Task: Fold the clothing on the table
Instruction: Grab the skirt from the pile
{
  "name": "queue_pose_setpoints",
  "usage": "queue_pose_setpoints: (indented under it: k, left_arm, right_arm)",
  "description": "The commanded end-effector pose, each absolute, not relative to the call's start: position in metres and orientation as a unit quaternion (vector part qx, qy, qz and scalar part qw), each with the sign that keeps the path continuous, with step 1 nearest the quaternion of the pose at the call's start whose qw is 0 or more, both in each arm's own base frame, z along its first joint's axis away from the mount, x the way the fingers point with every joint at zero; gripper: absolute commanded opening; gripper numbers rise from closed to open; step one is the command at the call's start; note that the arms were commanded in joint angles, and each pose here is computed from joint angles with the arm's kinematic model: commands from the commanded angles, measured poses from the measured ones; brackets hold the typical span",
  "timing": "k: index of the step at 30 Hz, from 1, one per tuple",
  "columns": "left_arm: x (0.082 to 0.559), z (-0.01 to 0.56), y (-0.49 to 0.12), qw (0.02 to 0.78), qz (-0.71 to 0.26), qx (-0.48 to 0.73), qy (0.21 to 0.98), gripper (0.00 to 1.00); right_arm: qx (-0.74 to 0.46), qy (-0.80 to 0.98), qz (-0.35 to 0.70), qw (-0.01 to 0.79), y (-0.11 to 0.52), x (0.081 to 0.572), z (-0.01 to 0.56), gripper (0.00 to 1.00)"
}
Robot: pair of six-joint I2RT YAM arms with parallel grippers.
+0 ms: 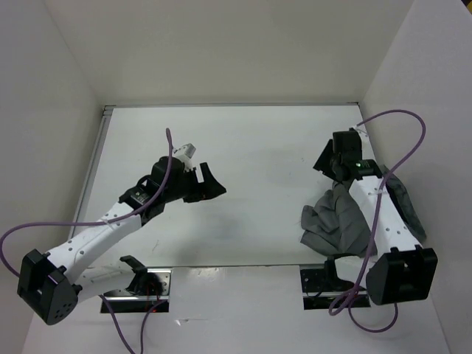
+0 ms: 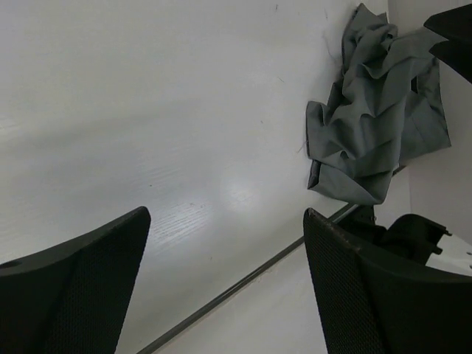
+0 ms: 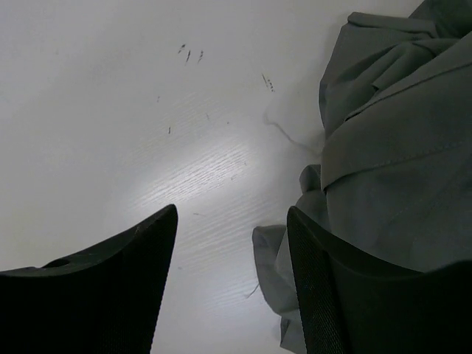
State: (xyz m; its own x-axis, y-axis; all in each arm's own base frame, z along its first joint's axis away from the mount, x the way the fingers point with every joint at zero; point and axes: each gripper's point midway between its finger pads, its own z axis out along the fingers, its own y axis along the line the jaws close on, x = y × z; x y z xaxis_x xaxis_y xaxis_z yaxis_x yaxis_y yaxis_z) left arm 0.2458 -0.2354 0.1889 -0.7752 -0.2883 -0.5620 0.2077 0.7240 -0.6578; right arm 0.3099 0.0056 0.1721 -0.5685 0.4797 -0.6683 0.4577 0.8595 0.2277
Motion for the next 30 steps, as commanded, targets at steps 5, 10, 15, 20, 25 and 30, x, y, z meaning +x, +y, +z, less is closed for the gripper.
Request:
queue_pose_setpoints:
  k: [5,10,15,20,25,30]
  left_arm:
    - [0.268,0.205,-0.236,0.366,-0.352,-0.028,0.861,0.94]
    - [0.281,0.192,-0.248,0.345,-0.346,0.008,0.873,0.94]
    - [0.287,0.184,-0.264,0.324,-0.369,0.029,0.871,0.94]
    - [0.296,0.181,-0.263,0.326,-0.357,0.04,0.874,0.94]
    - [0.292,0.169,-0.265,0.308,-0.358,0.043,0.88,0.94]
    - [0.285,0.171,-0.26,0.313,-0.361,0.034,0.878,0.94]
  right_arm:
    - [0.27,0.918,-0.031,0.288,-0.014,0.341,0.129,0.67]
    - [0.304,0.918,-0.061,0.248,-0.026,0.323,0.116,0.67]
    - [0.358,0.885,-0.106,0.278,-0.057,0.299,0.152,0.67]
    - [0.377,0.871,-0.145,0.281,-0.072,0.275,0.177,0.69]
    - [0.408,0.856,-0.15,0.28,-0.08,0.263,0.182,0.71]
    - [0.412,0.862,-0.159,0.25,-0.087,0.265,0.167,0.72]
